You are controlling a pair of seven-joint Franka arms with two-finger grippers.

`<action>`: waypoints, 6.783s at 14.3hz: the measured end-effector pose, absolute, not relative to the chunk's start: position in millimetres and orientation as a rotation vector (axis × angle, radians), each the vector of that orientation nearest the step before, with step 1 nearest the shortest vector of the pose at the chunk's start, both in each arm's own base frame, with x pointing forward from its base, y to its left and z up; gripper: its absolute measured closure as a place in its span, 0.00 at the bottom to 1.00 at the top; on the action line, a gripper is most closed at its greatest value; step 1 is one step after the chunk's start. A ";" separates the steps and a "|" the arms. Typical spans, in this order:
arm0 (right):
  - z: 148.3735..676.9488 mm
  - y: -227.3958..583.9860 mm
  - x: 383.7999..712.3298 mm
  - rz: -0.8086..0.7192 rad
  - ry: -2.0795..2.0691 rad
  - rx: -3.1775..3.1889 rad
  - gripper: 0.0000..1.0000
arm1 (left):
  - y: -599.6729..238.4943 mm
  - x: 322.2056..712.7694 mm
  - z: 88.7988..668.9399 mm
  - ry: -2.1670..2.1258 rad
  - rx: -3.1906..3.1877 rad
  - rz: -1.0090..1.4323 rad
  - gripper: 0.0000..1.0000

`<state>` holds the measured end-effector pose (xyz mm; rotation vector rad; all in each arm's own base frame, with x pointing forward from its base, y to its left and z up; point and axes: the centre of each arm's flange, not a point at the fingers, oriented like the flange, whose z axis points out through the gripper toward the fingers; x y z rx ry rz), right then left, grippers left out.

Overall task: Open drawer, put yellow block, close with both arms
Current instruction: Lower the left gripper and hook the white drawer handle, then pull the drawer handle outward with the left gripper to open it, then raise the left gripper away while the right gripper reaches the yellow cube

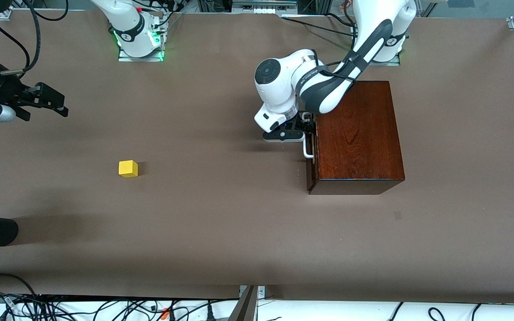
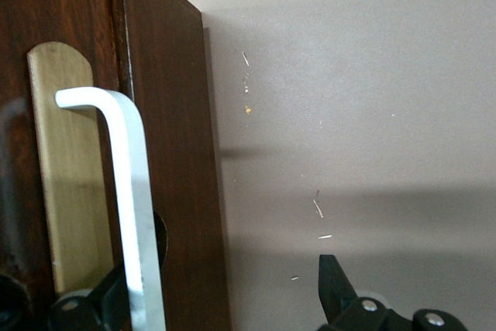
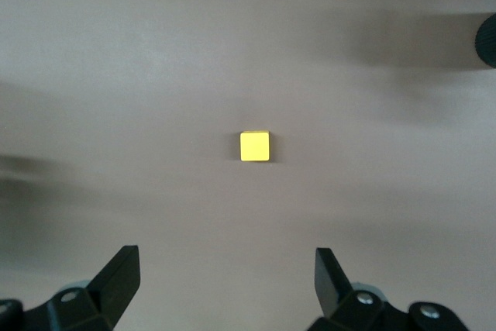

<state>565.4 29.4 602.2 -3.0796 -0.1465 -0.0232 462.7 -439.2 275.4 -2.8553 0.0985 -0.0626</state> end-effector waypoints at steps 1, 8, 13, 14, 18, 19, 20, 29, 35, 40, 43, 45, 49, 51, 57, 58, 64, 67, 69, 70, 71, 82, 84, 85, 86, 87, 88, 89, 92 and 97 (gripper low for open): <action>602.2 29.4 565.4 -0.023 -0.147 -3.080 0.00 | -440.8 461.9 276.2 0.091 -2.857 -0.066 0.00; 602.1 29.8 565.4 -0.023 -0.147 -3.079 0.00 | -443.7 461.4 278.6 0.084 -2.861 -0.074 0.00; 602.2 29.8 565.4 -0.023 -0.147 -3.079 0.00 | -456.7 460.8 289.1 0.083 -2.882 -0.103 0.00; 602.1 29.9 565.4 -0.023 -0.147 -3.079 0.00 | -458.6 460.9 289.4 0.082 -2.885 -0.105 0.00; 602.2 30.0 565.4 -0.023 -0.148 -3.079 0.00 | -461.2 462.8 285.6 0.063 -2.888 -0.098 0.00; 602.2 30.1 565.4 -0.023 -0.148 -3.079 0.00 | -461.3 463.1 285.4 0.057 -2.888 -0.097 0.00; 602.2 30.2 565.4 -0.023 -0.148 -3.078 0.00 | -461.3 463.2 285.4 0.053 -2.888 -0.098 0.00; 602.2 30.5 565.4 -0.023 -0.149 -3.078 0.00 | -480.1 460.5 285.8 0.034 -2.909 -0.111 0.00; 602.1 30.5 565.4 -0.023 -0.149 -3.078 0.00 | -489.9 460.2 287.1 0.017 -2.916 -0.118 0.00; 602.1 30.5 565.4 -0.023 -0.149 -3.078 0.00 | -504.7 460.1 286.8 0.012 -2.935 -0.121 0.00; 602.1 30.5 565.4 -0.023 -0.149 -3.078 0.00 | -507.5 459.3 287.1 0.015 -2.938 -0.123 0.00; 602.1 30.5 565.4 -0.023 -0.149 -3.078 0.00 | -510.3 459.0 287.3 0.018 -2.942 -0.125 0.00; 602.1 30.1 565.4 -0.023 -0.148 -3.078 0.00 | -517.9 458.3 286.0 0.023 -2.945 -0.123 0.00; 602.1 30.1 565.4 -0.023 -0.148 -3.078 0.00 | -518.6 458.1 285.7 0.024 -2.942 -0.122 0.00; 602.1 30.0 565.4 -0.023 -0.147 -3.078 0.00 | -528.1 457.4 285.3 0.030 -2.947 -0.123 0.00; 602.1 30.0 565.4 -0.023 -0.147 -3.078 0.00 | -528.3 457.9 285.2 0.027 -2.946 -0.119 0.00; 602.1 29.9 565.4 -0.023 -0.147 -3.078 0.00 | -538.1 457.9 286.6 0.023 -2.970 -0.115 0.00; 602.1 29.8 565.4 -0.023 -0.147 -3.078 0.00 | -544.4 457.2 288.2 0.024 -2.987 -0.116 0.00; 602.1 29.8 565.4 -0.023 -0.147 -3.078 0.00 | -547.5 457.1 288.8 0.024 -2.993 -0.116 0.00; 602.1 29.8 565.4 -0.023 -0.147 -3.078 0.00 | -547.9 457.1 288.7 0.024 -2.993 -0.116 0.00; 602.1 29.8 565.4 -0.023 -0.147 -3.078 0.00 | -548.3 457.4 288.7 0.023 -2.995 -0.115 0.00; 602.0 29.7 565.5 -0.023 -0.146 -3.078 0.00 | -554.4 464.6 373.2 -0.037 -3.103 -0.062 0.00; 602.0 29.7 565.5 -0.023 -0.146 -3.078 0.00 | -526.8 482.7 409.6 -0.033 -3.124 -0.007 0.00; 602.0 29.6 565.5 -0.023 -0.146 -3.078 0.00 | -505.2 494.0 431.3 -0.035 -3.125 0.018 0.00; 602.0 29.5 565.5 -0.023 -0.147 -3.079 0.00 | -482.2 504.4 452.7 -0.037 -3.123 0.038 0.00; 602.0 29.6 565.5 -0.023 -0.148 -3.082 0.00 | -459.5 513.1 473.2 -0.038 -3.123 0.055 0.00; 602.0 29.8 565.5 -0.023 -0.150 -3.085 0.00 | -438.3 520.0 492.0 -0.033 -3.129 0.070 0.00; 602.0 30.0 565.5 -0.023 -0.151 -3.086 0.00 | -417.5 526.2 508.7 -0.026 -3.137 0.087 0.00; 597.8 27.3 567.7 -0.013 -0.144 -3.087 0.00 | -359.2 538.2 549.6 -0.010 -3.143 0.116 0.00; 552.9 22.3 589.8 0.076 -0.154 -3.128 0.00 | -294.0 546.4 582.5 0.001 -3.160 0.125 0.00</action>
